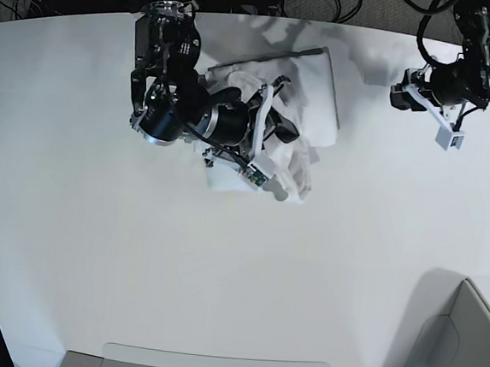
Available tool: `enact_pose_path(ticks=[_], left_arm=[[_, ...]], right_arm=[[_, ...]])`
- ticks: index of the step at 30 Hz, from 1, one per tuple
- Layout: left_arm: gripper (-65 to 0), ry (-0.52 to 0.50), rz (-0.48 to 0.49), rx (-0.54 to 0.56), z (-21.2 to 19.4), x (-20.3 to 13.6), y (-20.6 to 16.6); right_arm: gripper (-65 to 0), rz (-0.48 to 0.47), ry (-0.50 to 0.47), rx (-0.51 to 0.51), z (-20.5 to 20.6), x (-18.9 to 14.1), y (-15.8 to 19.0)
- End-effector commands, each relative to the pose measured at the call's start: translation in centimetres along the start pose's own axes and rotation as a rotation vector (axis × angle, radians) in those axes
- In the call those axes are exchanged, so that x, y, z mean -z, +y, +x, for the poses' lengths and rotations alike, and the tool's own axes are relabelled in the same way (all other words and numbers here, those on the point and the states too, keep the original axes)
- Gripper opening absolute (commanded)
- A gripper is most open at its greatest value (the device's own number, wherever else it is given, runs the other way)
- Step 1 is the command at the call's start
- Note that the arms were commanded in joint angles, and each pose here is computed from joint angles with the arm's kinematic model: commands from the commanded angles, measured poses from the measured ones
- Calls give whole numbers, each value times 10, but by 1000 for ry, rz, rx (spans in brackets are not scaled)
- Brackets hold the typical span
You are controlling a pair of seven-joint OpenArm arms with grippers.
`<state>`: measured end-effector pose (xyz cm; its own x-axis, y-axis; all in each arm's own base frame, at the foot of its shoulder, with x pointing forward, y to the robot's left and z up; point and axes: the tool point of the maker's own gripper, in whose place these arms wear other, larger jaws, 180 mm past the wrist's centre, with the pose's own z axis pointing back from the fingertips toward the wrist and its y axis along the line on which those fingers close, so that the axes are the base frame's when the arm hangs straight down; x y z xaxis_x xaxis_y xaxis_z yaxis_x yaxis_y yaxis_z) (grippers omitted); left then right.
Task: Fold the T-shirt properly
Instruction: 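Lift the strip end with the right gripper and fold it over toward the left gripper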
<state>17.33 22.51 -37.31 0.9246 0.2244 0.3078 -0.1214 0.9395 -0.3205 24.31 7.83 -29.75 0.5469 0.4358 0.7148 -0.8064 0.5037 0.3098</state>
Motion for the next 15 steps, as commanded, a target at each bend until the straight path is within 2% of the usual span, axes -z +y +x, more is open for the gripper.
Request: enact_pose_path(ticks=[1, 4, 7, 8, 11, 15], left_arm=[[-476, -20, 34, 22, 6, -4, 6], [-475, -11, 107, 40, 4, -4, 18], [-474, -9, 132, 41, 3, -3, 21], [-474, -8, 138, 42, 2, -3, 22], [-474, -8, 132, 40, 2, -3, 21], [-474, -8, 125, 30, 0, 0, 18]], right_arm=[[-650, 26, -52, -34, 19, -1, 9], [-650, 45, -16, -74, 19, 9, 16], [-650, 80, 30, -84, 14, 22, 20], [-631, 93, 44, -92, 13, 26, 23], [-510, 116, 67, -121, 12, 32, 30], [-387, 141, 79, -160, 13, 36, 42]])
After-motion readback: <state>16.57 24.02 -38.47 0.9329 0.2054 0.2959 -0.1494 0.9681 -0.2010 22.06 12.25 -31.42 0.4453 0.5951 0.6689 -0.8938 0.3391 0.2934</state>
